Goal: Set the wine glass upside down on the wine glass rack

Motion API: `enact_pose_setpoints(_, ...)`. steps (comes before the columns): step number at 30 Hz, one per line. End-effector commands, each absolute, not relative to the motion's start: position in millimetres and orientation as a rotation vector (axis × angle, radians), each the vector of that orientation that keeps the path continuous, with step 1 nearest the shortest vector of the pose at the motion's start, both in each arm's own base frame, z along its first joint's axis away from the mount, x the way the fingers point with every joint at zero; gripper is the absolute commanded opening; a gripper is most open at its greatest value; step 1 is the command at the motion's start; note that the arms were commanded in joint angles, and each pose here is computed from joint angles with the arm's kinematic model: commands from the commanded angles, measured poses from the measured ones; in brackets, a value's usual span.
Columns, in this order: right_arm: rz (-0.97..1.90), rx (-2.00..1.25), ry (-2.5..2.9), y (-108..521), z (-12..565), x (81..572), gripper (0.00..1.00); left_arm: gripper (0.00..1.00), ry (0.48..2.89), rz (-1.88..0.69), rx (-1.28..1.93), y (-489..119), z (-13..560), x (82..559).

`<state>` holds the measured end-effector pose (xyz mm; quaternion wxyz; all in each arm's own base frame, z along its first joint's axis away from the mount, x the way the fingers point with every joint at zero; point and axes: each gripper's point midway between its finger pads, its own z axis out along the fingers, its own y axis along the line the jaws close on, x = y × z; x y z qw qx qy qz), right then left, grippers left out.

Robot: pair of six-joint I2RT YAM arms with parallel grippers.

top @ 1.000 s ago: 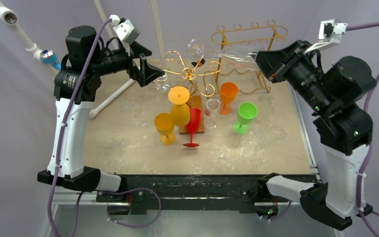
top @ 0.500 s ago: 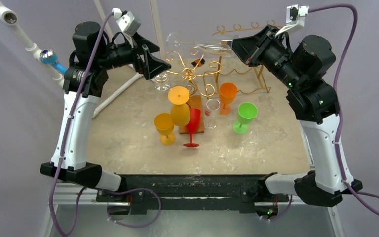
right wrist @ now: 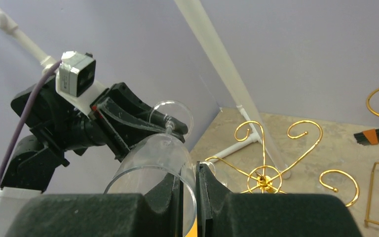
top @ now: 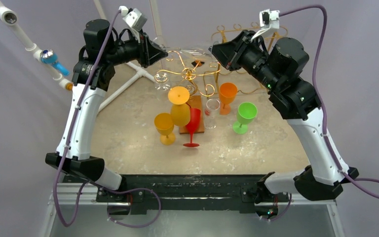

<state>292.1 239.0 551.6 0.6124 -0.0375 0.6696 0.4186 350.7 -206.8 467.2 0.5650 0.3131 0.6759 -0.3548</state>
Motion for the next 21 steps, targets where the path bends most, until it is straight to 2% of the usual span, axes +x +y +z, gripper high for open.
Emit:
enact_pose_setpoints(1, 0.975, -0.086, 1.359, 222, 592, 275, 0.00, 0.09, 1.701, -0.789, 0.583, -192, 467, 351)
enact_pose_setpoints(4, 1.020, -0.148, 1.330, 230, 587, 265, 0.00, 0.00, 1.680, -0.752, 0.598, -189, 471, 352)
enact_pose_setpoints(5, 1.035, -0.170, 1.322, 233, 585, 262, 0.01, 0.00, 1.667, -0.736, 0.598, -188, 475, 353)
enact_pose_setpoints(7, 1.052, -0.199, 1.341, 238, 572, 258, 0.13, 0.00, 1.631, -0.702, 0.611, -185, 483, 353)
enact_pose_setpoints(10, 1.044, -0.231, 1.379, 239, 555, 255, 0.38, 0.00, 1.554, -0.639, 0.657, -182, 499, 351)
enact_pose_setpoints(13, 1.014, -0.253, 1.402, 233, 546, 249, 0.53, 0.00, 1.480, -0.564, 0.734, -179, 513, 348)
enact_pose_setpoints(17, 0.987, -0.293, 1.408, 227, 538, 238, 0.68, 0.00, 1.430, -0.530, 0.805, -179, 523, 339)
enact_pose_setpoints(21, 0.947, -0.355, 1.447, 224, 528, 232, 0.76, 0.00, 1.352, -0.484, 0.870, -177, 532, 327)
